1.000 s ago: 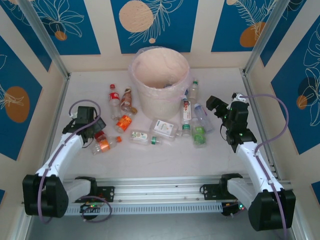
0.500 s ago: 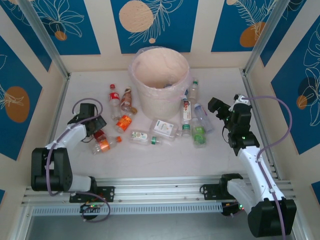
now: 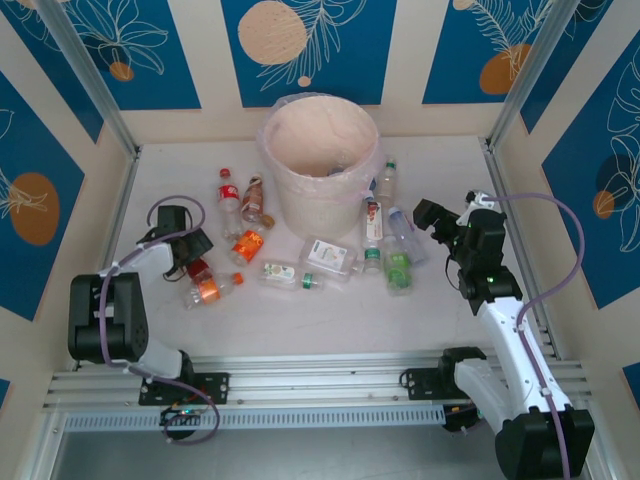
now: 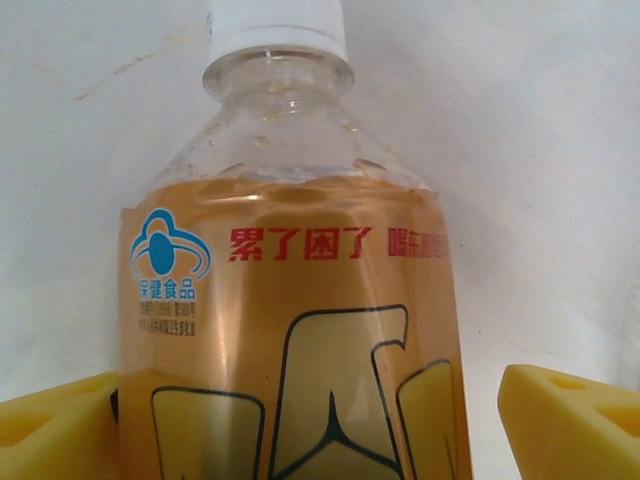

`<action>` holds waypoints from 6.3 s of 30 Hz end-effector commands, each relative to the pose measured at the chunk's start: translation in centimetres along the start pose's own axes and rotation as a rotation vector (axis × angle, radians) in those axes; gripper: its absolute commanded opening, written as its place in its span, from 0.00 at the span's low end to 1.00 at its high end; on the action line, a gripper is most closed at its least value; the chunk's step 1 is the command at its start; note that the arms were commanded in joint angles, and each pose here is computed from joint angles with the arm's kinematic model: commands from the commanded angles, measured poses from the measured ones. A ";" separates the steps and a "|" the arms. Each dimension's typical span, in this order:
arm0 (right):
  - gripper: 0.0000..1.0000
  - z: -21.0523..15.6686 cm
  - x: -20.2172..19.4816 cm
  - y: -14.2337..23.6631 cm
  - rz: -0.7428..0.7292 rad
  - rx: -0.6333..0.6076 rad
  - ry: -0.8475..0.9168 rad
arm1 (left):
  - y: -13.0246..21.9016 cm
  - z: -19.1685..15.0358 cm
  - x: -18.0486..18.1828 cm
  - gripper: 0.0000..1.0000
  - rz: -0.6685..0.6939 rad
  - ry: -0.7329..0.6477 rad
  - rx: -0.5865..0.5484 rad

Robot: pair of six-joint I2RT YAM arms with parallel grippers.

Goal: Put the plastic bottles in the bin

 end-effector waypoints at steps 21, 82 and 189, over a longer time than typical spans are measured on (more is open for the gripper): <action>0.99 0.6 0.0 0.8 -0.012 -0.047 -0.013 | 1.0 1.2 -1.2 0.50 -0.118 -0.005 -0.026; 0.99 2.4 1.7 1.4 0.054 0.030 0.008 | 26.5 0.4 -28.8 0.00 -1.200 -0.568 -0.310; 0.94 -6.2 -0.6 -18.9 -0.143 0.926 0.423 | 22.6 -2.6 -10.6 1.00 -0.735 -0.175 -0.569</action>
Point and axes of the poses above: each hand's point on the last joint's axis, 136 mm out from that joint toward the fingers, its own y axis back along the fingers, its own x axis along the line the jaws close on, z = x × y, the point moved 10 cm from there along y, back along the fingers, and after that the axes turned 9 degrees about y, right-handed, at the moved point
